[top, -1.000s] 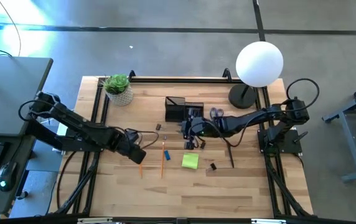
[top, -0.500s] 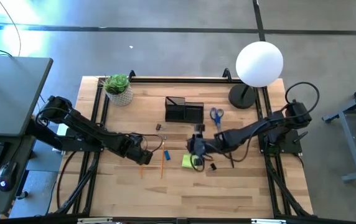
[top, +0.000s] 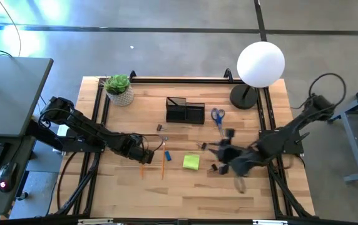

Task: Pick and place office supplies into organizer
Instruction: Put the orange pencil into the black desk organizer

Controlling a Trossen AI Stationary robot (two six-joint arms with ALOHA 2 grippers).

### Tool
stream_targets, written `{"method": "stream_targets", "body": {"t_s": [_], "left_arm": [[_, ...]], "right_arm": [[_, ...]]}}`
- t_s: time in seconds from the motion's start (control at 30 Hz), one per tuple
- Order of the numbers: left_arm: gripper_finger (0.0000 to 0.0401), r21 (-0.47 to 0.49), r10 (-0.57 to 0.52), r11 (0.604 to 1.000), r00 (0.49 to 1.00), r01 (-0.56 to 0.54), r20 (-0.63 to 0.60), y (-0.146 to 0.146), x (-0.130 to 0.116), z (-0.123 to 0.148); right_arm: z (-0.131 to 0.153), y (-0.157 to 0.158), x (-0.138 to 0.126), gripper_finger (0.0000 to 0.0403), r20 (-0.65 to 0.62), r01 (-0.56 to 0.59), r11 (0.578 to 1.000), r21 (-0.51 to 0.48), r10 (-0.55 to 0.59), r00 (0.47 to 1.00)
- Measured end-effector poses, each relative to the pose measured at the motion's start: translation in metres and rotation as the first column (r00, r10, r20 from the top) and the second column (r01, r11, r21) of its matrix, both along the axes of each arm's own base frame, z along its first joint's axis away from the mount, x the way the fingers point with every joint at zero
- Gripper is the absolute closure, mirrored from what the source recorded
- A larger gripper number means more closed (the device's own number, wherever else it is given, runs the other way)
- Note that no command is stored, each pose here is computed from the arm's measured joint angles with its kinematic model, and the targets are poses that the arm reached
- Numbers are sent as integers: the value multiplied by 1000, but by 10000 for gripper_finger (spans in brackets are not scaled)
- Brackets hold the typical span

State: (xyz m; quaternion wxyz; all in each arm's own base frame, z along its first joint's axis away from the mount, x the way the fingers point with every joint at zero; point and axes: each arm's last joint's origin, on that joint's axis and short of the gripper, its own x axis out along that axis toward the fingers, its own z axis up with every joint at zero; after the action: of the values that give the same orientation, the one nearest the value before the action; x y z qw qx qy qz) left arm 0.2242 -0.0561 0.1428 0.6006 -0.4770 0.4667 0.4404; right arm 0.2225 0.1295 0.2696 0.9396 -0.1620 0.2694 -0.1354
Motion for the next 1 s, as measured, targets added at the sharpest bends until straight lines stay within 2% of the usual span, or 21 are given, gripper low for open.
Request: {"method": "stream_targets", "body": {"t_s": [0.1,0.27,0.43,0.7,0.8,1.0], "left_arm": [[384,1,28,1000,1000,-28,-4,-1,3,-4],[384,4,66,998,997,-66,27,-1,6,-6],[384,0,67,998,997,-67,28,-1,7,-6],[382,-34,79,996,997,-78,15,9,9,-7],[361,-43,74,996,997,-73,9,13,10,-8],[279,-46,75,996,997,-75,14,13,12,-9]], "right_arm": [[7,-8,-29,329,78,10,1000,23,-12,997],[14,-25,-63,346,187,5,998,67,-17,982],[15,-39,-79,361,260,-33,996,79,11,965],[17,-46,-87,376,274,-80,995,52,62,960],[17,-46,-87,378,270,-94,994,51,76,960],[17,-45,-87,375,271,-97,994,60,77,959]]}}
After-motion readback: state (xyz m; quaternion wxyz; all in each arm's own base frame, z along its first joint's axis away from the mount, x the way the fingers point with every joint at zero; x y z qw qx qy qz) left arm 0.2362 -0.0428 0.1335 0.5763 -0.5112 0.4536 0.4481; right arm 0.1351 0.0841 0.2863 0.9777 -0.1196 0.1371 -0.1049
